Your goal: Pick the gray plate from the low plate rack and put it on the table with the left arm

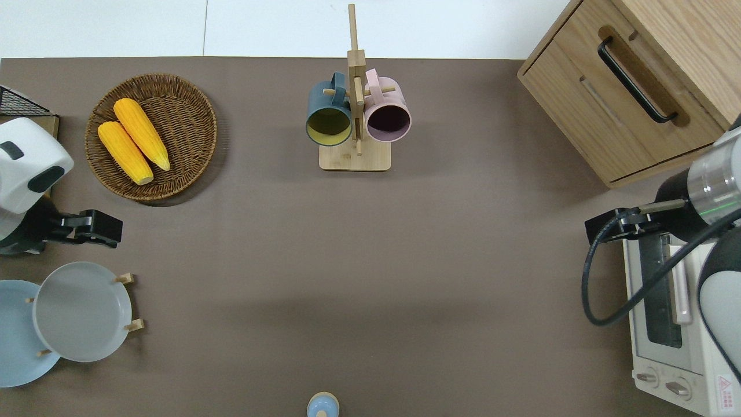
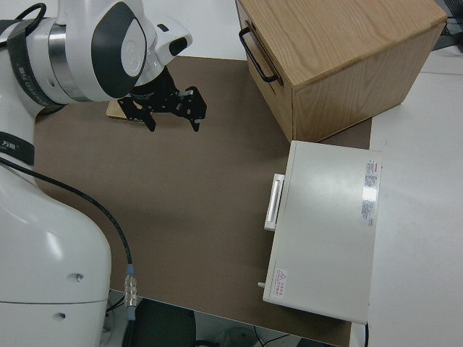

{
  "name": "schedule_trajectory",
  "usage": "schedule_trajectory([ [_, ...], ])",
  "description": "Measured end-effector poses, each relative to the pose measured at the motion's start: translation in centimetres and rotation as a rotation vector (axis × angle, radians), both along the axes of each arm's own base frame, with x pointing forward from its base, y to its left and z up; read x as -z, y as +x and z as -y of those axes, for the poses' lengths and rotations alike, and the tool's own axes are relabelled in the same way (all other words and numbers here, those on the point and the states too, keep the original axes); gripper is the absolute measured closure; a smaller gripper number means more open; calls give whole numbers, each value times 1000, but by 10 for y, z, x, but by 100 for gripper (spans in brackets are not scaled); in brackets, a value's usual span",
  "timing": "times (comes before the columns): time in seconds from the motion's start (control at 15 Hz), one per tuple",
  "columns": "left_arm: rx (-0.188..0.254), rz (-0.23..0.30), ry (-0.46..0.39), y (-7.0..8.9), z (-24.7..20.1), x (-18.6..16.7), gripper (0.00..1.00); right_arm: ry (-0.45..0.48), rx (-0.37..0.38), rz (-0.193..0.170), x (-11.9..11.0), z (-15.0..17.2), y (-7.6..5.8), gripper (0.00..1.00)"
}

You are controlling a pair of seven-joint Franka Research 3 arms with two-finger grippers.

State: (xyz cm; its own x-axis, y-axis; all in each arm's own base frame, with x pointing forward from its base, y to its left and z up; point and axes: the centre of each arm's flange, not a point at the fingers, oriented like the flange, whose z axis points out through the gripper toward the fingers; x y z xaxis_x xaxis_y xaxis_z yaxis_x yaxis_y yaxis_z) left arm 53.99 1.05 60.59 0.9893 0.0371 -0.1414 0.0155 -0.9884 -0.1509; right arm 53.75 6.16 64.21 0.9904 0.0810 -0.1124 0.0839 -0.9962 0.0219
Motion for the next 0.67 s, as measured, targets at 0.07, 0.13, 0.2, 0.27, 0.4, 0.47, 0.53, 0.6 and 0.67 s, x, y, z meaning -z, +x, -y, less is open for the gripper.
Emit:
schedule_trajectory([
  [0.07, -8, -8, 9, 0, -13, 2, 1, 0, 0, 0, 0, 0, 0, 1],
  [0.13, -9, -19, 20, 0, -24, 5, 1, 0, 0, 0, 0, 0, 0, 1],
  [0.2, -7, -32, 34, -1, -36, 8, 1, 0, 0, 0, 0, 0, 0, 1],
  [0.27, -5, -44, 41, -1, -44, 12, 1, 0, 0, 0, 0, 0, 0, 1],
  [0.4, -9, -71, 45, -4, -62, 22, 1, 0, 0, 0, 0, 0, 0, 1],
  [0.47, -14, -83, 45, -5, -68, 28, 1, 0, 0, 0, 0, 0, 0, 1],
  [0.53, -20, -93, 44, -7, -75, 35, 1, 0, 0, 0, 0, 0, 0, 1],
  [0.6, -25, -95, 42, -9, -81, 44, 1, 0, 0, 0, 0, 0, 0, 1],
  [0.67, -29, -93, 40, -11, -86, 52, 1, 0, 0, 0, 0, 0, 0, 1],
])
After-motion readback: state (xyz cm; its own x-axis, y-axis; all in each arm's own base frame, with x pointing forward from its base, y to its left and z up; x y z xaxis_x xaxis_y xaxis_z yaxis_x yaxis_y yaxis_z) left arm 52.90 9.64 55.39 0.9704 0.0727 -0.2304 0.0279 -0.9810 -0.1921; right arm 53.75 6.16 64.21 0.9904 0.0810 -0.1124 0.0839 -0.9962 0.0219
